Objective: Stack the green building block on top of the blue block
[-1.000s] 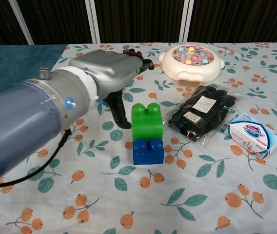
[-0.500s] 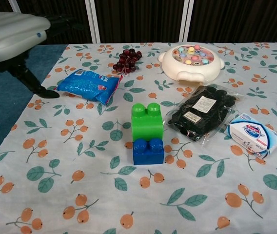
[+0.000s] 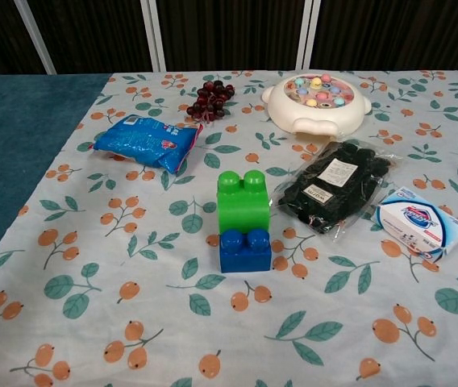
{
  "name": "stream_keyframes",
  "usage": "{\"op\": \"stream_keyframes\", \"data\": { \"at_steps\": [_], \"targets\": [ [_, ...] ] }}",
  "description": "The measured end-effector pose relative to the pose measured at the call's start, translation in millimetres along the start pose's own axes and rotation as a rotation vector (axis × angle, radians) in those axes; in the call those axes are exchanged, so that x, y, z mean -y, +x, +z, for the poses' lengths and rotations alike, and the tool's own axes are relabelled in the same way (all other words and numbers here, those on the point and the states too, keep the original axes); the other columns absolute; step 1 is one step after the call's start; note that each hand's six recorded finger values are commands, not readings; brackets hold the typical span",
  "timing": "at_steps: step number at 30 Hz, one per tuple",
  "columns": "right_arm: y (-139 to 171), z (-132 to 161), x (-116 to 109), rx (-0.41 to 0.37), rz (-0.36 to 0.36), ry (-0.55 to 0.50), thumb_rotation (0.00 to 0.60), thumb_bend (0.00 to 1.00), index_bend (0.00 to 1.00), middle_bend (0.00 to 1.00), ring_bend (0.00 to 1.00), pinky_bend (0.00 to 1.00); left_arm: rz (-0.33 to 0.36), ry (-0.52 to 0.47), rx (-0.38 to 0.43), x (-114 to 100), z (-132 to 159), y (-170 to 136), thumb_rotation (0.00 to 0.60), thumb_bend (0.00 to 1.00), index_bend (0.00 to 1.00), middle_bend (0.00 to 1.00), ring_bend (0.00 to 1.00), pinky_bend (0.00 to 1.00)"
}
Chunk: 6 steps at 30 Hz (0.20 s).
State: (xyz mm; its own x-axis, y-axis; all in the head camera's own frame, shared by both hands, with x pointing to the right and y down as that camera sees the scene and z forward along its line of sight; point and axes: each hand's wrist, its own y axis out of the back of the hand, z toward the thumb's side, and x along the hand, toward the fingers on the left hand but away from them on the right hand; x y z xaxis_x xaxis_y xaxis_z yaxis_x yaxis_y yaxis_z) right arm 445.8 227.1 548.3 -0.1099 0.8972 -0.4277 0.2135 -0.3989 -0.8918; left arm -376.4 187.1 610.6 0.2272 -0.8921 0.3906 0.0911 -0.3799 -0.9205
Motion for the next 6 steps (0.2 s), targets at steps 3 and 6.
{"op": "stream_keyframes", "data": {
  "at_steps": [3,6],
  "targets": [
    [0.3,0.5,0.0,-0.004,-0.002,0.006,0.600,0.16,0.00,0.00,0.00,0.19,-0.001,-0.009,-0.039,7.0,-22.6,-13.9,0.600,0.07,0.00,0.00,0.00,0.00],
    [0.8,1.3,0.7,-0.007,-0.001,0.011,0.600,0.16,0.00,0.00,0.00,0.19,-0.011,-0.044,-0.076,10.4,-32.8,-23.7,0.600,0.07,0.00,0.00,0.00,0.00]
  ]
}}
